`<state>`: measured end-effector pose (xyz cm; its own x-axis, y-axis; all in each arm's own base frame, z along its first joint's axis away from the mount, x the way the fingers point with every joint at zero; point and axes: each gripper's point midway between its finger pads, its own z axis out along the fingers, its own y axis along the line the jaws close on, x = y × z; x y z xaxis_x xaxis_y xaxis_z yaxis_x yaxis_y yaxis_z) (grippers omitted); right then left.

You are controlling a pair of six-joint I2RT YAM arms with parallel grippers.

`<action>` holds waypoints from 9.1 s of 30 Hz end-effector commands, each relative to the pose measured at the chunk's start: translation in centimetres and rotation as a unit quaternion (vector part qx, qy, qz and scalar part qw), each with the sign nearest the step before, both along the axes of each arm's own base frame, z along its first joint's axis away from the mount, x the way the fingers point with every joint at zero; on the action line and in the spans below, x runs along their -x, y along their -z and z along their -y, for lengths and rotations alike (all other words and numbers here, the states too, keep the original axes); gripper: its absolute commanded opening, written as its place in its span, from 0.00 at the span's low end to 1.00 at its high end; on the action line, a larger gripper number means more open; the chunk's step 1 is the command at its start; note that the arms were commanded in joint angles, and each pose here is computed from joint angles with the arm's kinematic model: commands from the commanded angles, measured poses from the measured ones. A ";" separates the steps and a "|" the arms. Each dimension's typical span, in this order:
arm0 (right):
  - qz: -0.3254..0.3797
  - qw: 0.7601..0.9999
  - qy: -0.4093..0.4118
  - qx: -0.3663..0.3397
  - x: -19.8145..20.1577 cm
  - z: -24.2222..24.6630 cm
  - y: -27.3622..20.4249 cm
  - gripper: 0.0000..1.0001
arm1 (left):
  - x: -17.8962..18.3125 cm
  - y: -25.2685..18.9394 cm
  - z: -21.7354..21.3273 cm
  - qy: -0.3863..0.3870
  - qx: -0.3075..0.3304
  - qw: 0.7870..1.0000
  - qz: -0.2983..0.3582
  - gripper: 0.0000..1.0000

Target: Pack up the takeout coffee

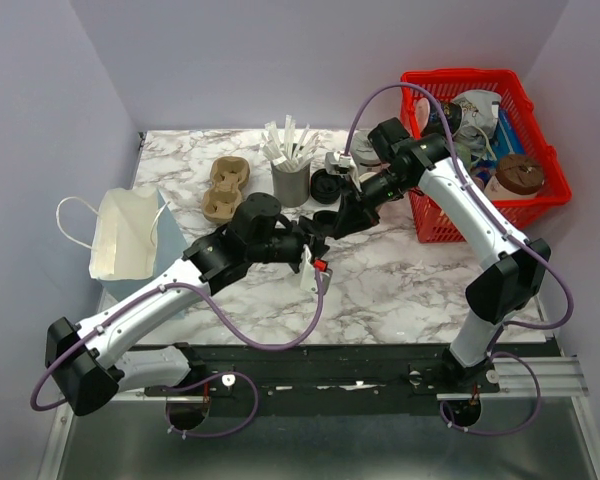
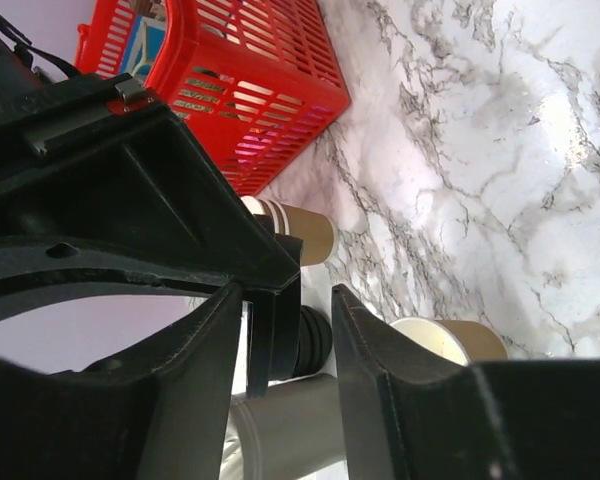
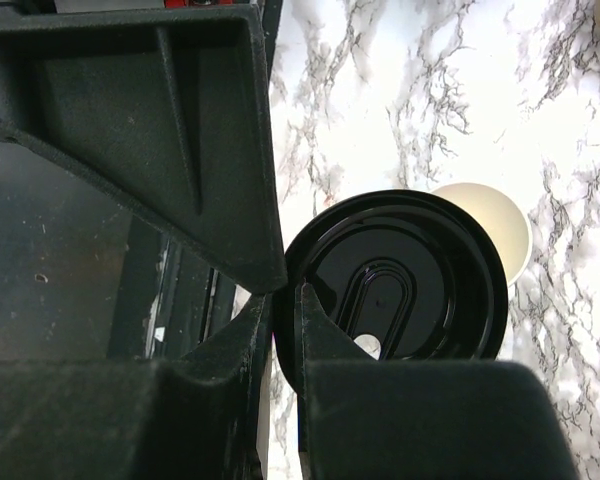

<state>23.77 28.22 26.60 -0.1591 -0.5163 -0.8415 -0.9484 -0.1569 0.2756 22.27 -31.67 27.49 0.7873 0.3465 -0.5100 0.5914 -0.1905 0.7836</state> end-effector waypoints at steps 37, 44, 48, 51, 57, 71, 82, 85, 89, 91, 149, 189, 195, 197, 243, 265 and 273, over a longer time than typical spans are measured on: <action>0.017 0.999 0.028 -0.008 2.1 2.3 -5.7 0.63 | -0.7 -0.3 -1.4 -0.114 0.058 0.985 -0.115 0.05; 0.099 0.975 0.170 -0.104 -4.3 2.1 -11.1 0.78 | -0.2 0.2 -2.6 -0.184 0.134 0.889 -0.397 0.03; 0.041 0.977 0.187 -0.094 -5.3 1.7 -8.3 0.78 | -2.2 2.5 -4.4 -0.222 0.173 0.773 -0.568 0.04; 0.024 0.978 0.186 -0.085 -5.6 1.6 -5.4 0.81 | -2.8 4.4 -5.0 -0.203 0.189 0.680 -0.679 0.04; -0.019 0.970 0.223 -0.091 -6.6 1.0 -2.1 0.81 | -2.9 5.7 -4.8 -0.180 0.188 0.619 -0.741 0.04; -0.085 0.959 0.266 -0.036 -9.5 0.5 4.2 0.81 | -5.6 8.5 -6.2 -0.230 0.207 0.534 -0.787 0.05; -0.141 0.950 0.278 -0.013 -10.1 -0.2 7.9 1.00 | -7.3 10.9 -6.6 -0.278 0.206 0.492 -0.799 0.07; -0.161 0.948 0.275 -0.004 -9.9 -0.6 9.1 1.00 | -7.8 11.3 -6.7 -0.290 0.208 0.487 -0.797 0.07; -0.173 0.944 0.280 0.008 -9.9 -0.9 10.3 1.00 | -8.3 11.7 -6.8 -0.303 0.206 0.483 -0.795 0.10; -0.175 0.937 0.301 0.020 -10.1 -0.9 10.9 1.00 | -8.6 11.9 -6.9 -0.310 0.207 0.481 -0.794 0.11; -0.160 0.930 0.325 0.056 -10.8 -2.2 13.4 1.00 | -11.4 14.0 -8.7 -0.410 0.183 0.523 -0.724 0.53; -0.183 0.927 0.315 0.090 -8.7 -1.2 15.4 0.99 | -11.4 14.9 -6.0 -0.401 0.153 0.537 -0.727 0.54; -0.195 0.926 0.309 0.092 -8.7 -1.4 16.0 0.98 | -12.0 13.9 -6.7 -0.399 0.160 0.559 -0.709 0.58; -0.199 0.927 0.305 0.090 -8.7 -1.5 16.0 0.98 | -12.5 13.1 -7.2 -0.397 0.170 0.567 -0.702 0.59; -0.310 0.900 0.281 0.119 -7.4 -1.5 20.8 0.83 | -9.4 25.1 -8.8 -0.467 0.114 0.387 -0.786 0.39; -0.400 0.860 0.293 0.122 -6.2 -0.4 23.1 0.76 | -8.3 28.6 -10.8 -0.527 0.057 0.386 -0.755 0.37; -0.337 0.900 0.269 0.058 -6.8 -0.9 18.9 0.81 | -10.6 23.9 -8.4 -0.451 0.104 0.450 -0.763 0.46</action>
<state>31.35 30.00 8.51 -0.8800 -0.2756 -0.3868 -0.4629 0.3157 0.8283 33.27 -25.53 10.43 -0.9395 -0.0208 -0.3419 0.2975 0.4453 -0.8445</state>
